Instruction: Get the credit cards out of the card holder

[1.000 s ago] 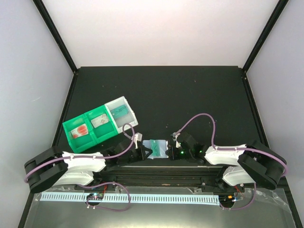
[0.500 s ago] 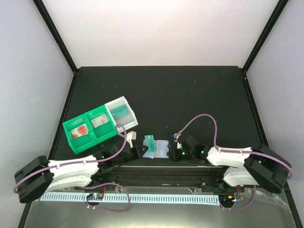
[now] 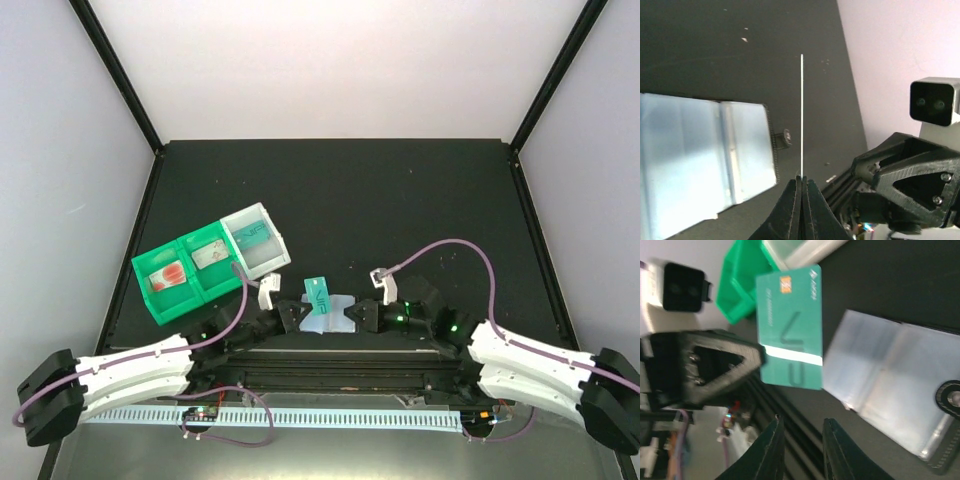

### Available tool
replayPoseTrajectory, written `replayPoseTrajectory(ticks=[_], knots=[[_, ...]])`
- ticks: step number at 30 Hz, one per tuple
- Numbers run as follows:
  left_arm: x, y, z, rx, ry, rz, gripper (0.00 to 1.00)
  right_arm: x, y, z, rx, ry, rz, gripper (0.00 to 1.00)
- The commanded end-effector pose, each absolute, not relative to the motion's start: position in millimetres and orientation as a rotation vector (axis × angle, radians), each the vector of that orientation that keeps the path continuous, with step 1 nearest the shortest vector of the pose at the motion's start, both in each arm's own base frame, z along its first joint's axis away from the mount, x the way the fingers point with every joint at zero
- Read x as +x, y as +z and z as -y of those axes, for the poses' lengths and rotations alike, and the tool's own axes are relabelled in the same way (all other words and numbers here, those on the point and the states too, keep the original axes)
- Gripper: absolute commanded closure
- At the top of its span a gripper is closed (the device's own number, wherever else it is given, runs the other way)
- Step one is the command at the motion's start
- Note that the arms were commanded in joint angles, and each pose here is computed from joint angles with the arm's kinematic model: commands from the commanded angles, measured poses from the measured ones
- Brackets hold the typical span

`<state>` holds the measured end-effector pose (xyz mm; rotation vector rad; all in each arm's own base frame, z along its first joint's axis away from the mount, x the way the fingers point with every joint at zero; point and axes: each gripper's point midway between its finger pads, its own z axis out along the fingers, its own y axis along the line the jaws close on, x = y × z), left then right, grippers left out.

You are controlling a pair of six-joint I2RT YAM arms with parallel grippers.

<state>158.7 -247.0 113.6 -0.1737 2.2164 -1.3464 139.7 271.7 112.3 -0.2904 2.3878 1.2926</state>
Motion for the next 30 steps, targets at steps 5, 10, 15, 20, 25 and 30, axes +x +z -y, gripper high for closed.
replayPoseTrajectory(ticks=[5,10,15,20,25,30], knots=[[143,168,261,-0.054,-1.575,-2.070,0.98,131,161,-278,-0.229,1.528,-2.246,0.65],[136,191,265,-0.009,-1.674,-1.996,0.98,129,169,-283,-0.210,1.596,-2.234,0.58],[128,198,270,0.017,-1.772,-1.957,0.98,128,172,-288,-0.213,1.650,-2.218,0.63],[124,201,273,0.043,-1.813,-1.942,0.99,125,174,-292,-0.240,1.684,-2.203,0.73],[123,201,274,0.054,-1.818,-1.942,0.99,118,178,-291,-0.299,1.721,-2.156,0.98],[116,197,273,0.135,-1.763,-1.995,0.79,101,178,-288,-0.486,1.708,-2.135,0.99]])
